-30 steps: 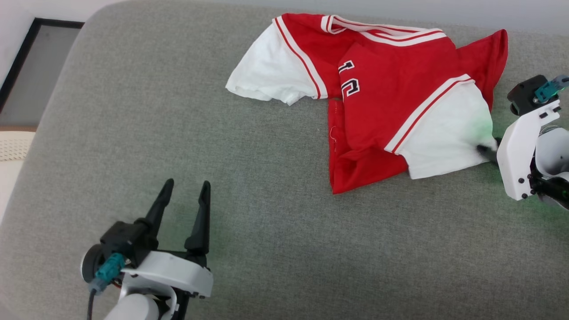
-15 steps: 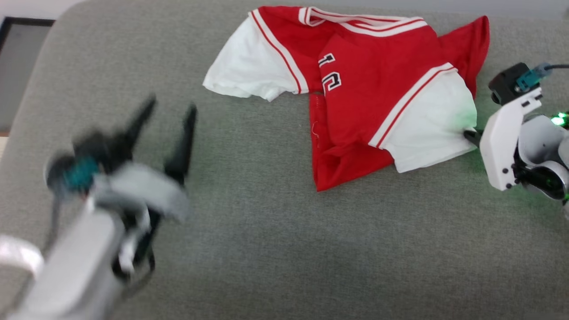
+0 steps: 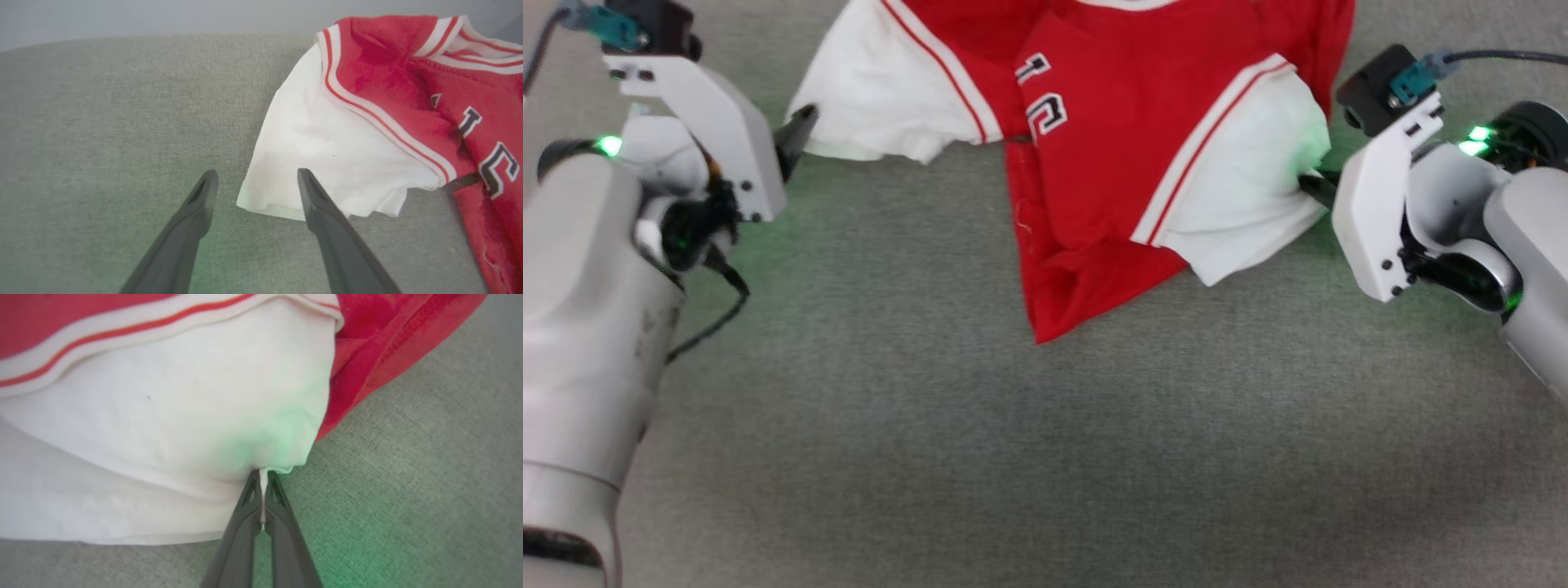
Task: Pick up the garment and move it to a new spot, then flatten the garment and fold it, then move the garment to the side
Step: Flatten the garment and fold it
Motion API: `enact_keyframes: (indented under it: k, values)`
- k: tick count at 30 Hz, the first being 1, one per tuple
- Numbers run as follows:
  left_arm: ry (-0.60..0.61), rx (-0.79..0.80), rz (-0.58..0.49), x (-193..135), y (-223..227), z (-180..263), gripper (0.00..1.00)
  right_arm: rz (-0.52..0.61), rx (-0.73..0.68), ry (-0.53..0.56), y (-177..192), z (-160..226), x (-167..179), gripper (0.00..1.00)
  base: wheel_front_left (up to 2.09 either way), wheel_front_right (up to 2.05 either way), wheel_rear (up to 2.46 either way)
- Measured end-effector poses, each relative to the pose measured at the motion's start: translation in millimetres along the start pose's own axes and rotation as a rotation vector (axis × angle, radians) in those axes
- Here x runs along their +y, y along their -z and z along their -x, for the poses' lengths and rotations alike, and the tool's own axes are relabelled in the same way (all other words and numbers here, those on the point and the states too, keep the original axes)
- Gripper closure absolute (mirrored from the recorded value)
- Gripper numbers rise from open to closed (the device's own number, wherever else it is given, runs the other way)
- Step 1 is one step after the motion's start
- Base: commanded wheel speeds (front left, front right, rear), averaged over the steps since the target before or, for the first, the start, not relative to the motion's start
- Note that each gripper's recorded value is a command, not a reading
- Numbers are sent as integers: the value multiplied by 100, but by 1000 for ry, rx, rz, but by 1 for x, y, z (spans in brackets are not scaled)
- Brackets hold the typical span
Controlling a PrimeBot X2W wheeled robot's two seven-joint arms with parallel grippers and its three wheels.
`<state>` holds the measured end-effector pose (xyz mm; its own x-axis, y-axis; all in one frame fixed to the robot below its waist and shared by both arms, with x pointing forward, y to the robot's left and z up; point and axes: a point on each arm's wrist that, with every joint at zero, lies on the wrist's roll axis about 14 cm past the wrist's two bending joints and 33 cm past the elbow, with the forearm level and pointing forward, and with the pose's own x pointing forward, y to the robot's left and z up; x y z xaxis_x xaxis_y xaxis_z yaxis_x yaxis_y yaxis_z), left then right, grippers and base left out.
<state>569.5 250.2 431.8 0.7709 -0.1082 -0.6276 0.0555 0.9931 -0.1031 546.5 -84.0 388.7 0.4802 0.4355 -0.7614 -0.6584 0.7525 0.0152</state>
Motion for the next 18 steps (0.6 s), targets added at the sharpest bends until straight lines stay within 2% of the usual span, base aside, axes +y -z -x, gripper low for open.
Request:
enact_keyframes:
  k: [3,12,13,14,15,16,18]
  values:
    - [-26,141,51,9,24,-15,0,0,-7,-8,0,-2,0,100,0,0,0]
    - [7,265,171,1,36,-45,0,4,-2,-22,9,-9,-5,100,0,0,0]
    - [11,279,180,0,37,-46,17,4,0,-22,10,-9,-6,100,0,0,0]
    - [15,287,181,-1,38,-46,56,6,-1,-23,10,-10,-6,100,0,0,0]
    - [17,288,179,-1,38,-46,84,6,-2,-23,10,-10,-6,100,0,0,0]
    - [21,287,189,-2,38,-46,100,5,-3,-23,9,-9,-6,100,0,0,0]
    - [30,292,211,-3,38,-44,100,4,-9,-22,9,-9,-7,100,0,0,0]
